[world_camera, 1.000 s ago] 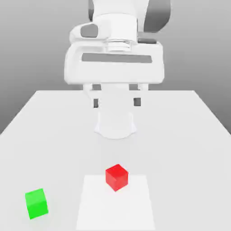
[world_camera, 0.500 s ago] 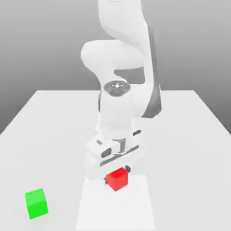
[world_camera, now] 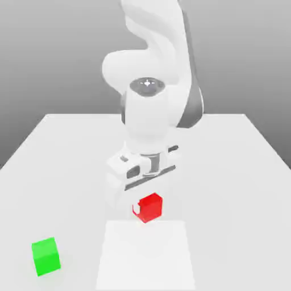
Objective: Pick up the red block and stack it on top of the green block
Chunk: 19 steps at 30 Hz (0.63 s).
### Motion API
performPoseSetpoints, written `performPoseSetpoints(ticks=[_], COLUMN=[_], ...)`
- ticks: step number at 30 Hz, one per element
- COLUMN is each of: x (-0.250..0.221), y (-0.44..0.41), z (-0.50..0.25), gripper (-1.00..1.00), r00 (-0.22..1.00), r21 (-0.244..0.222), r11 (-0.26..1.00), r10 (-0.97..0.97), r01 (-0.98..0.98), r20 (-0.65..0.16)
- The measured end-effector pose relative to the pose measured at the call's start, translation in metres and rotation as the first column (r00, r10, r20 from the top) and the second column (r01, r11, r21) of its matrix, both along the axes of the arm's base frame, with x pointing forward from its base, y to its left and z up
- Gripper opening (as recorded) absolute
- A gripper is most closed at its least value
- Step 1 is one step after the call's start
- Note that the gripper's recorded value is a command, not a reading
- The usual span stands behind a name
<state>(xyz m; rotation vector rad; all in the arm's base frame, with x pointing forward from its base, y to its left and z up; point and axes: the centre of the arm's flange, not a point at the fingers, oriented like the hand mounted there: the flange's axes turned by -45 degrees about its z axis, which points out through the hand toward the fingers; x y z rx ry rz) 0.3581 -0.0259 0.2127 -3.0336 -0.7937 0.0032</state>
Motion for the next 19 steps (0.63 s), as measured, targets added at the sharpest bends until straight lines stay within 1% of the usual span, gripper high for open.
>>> performPoseSetpoints(ticks=[4, 9, 11, 15, 16, 19], x=[0.034, 0.060, 0.066, 0.068, 0.068, 0.068], y=[-0.069, -0.164, -0.187, -0.193, -0.193, -0.193], z=[0.011, 0.027, 0.024, -0.022, -0.029, -0.029], gripper=[-1.00, -1.00, -1.00, -1.00, 1.00, 1.00], r00=[0.959, 0.807, 0.757, 0.743, 0.742, 0.742], r21=[0.005, 0.000, -0.003, -0.004, -0.005, -0.005], r11=[0.959, 0.807, 0.757, 0.743, 0.742, 0.742], r10=[-0.282, -0.591, -0.653, -0.670, -0.671, -0.671], r01=[0.282, 0.591, 0.653, 0.670, 0.671, 0.671], r20=[-0.004, -0.002, 0.001, 0.003, 0.003, 0.003])
